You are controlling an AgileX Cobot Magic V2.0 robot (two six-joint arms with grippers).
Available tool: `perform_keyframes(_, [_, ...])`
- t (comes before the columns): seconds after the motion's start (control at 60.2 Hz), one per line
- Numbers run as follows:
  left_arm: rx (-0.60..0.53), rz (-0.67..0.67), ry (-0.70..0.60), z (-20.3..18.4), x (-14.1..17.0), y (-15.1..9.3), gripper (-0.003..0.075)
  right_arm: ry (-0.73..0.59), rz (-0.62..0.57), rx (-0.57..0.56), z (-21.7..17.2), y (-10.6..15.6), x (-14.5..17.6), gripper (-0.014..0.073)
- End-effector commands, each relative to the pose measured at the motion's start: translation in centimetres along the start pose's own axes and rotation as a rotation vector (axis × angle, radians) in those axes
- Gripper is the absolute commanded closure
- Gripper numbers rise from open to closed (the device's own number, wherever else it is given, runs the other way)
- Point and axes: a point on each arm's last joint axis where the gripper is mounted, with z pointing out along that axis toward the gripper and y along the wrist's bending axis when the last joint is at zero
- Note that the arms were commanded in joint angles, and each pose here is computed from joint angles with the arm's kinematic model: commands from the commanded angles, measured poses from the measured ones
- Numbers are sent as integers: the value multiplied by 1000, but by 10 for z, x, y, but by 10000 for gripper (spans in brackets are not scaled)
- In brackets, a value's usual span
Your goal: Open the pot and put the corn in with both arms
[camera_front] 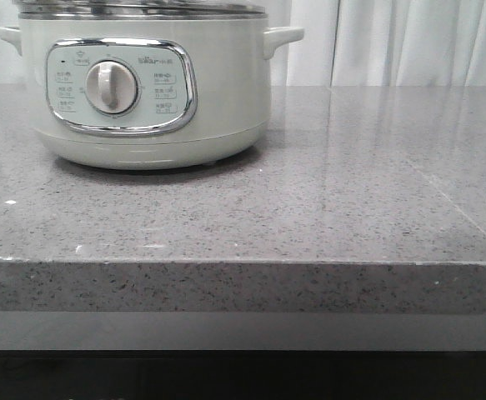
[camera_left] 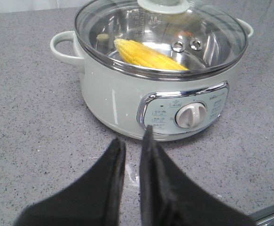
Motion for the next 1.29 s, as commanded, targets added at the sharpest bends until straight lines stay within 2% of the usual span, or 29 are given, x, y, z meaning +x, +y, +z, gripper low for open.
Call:
perform_keyframes(0.0, [22, -13, -99, -5, -14, -2, 741, -93, -5, 8, -5, -1, -13, 610])
perform_keyframes(0.149, [22, -13, -99, -5, -14, -2, 741, -94, -5, 8, -5, -1, -13, 645])
perform_keyframes(0.631, [24, -14, -99, -4, -11, -2, 741, -95, -5, 8, -5, -1, -13, 644])
perform_keyframes(0.73, [-1, -21, -145, -6, -2, 3, 741, -95, -5, 8, -5, -1, -13, 644])
perform_keyframes(0.863, [-72, -71, -229, -15, 20, 13, 741, -95, -5, 8, -5, -1, -13, 644])
perform_keyframes(1.129, [-201, -271, -388, -24, 99, 24, 741, -94, -5, 8, -5, -1, -13, 644])
perform_keyframes(1.278, [-241, -286, -483, -21, 131, 26, 741, -94, -5, 8, -5, -1, -13, 644])
